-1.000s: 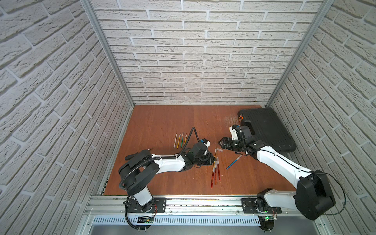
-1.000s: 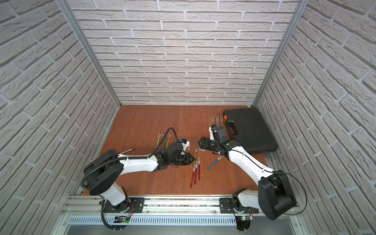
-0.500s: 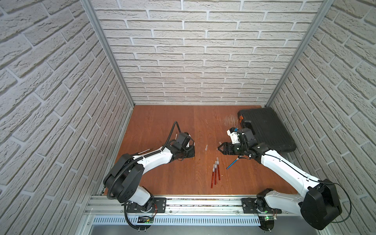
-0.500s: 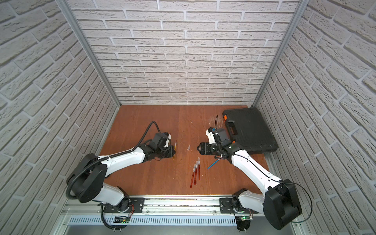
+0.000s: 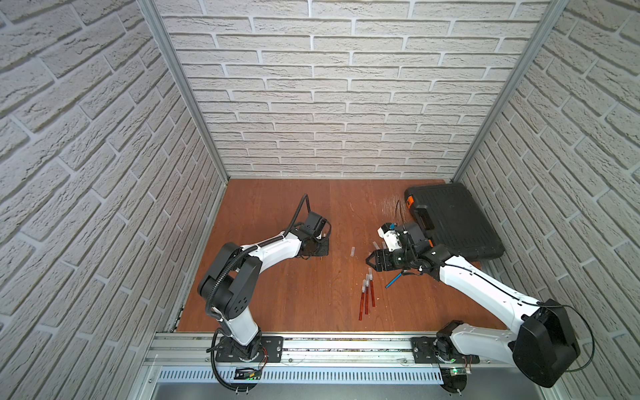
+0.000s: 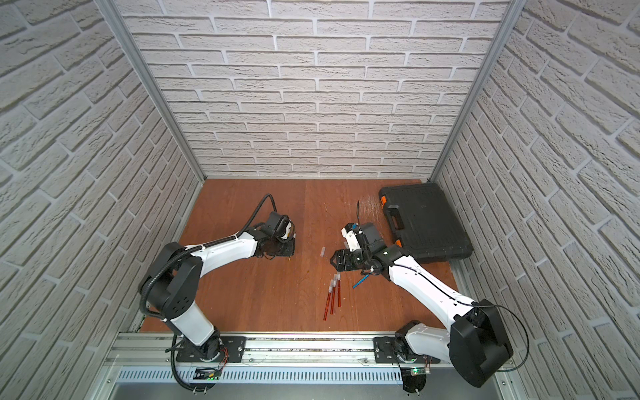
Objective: Remove protective caps from carving knives
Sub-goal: Place the carving knife at the center of the board.
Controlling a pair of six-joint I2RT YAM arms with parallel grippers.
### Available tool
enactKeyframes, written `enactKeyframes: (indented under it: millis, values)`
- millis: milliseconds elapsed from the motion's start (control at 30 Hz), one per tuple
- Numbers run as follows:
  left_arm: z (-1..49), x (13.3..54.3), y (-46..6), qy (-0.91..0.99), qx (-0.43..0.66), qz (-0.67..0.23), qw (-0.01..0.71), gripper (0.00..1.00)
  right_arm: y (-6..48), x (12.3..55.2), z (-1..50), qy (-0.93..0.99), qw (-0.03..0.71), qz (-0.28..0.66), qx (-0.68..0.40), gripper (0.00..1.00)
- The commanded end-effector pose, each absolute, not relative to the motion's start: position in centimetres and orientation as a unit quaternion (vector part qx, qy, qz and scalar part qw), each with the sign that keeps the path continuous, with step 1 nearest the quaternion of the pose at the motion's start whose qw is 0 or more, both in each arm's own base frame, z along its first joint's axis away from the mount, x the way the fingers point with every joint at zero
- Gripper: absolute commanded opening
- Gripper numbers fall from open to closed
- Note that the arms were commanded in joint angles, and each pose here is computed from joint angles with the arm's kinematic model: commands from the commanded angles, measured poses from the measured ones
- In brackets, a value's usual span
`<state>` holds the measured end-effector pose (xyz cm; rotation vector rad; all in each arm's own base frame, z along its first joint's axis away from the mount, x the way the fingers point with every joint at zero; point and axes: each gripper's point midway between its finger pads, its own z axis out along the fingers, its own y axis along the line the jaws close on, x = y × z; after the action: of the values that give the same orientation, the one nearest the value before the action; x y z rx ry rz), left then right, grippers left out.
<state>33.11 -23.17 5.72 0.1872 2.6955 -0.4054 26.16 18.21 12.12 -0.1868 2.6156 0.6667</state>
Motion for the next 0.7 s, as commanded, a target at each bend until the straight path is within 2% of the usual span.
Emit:
enactKeyframes:
  millis: [0, 667]
  values:
    - [5.3, 34.1, -22.5, 0.969, 0.081, -0.112, 0.203, 0.01, 18.3, 26.0, 11.8, 0.945, 0.217, 0.233, -0.077, 0.76]
    - [3.1, 36.5, -21.9, 0.977, 0.079, -0.056, 0.191, 0.04, 17.8, 25.8, 11.5, 0.948, 0.220, 0.216, -0.078, 0.76]
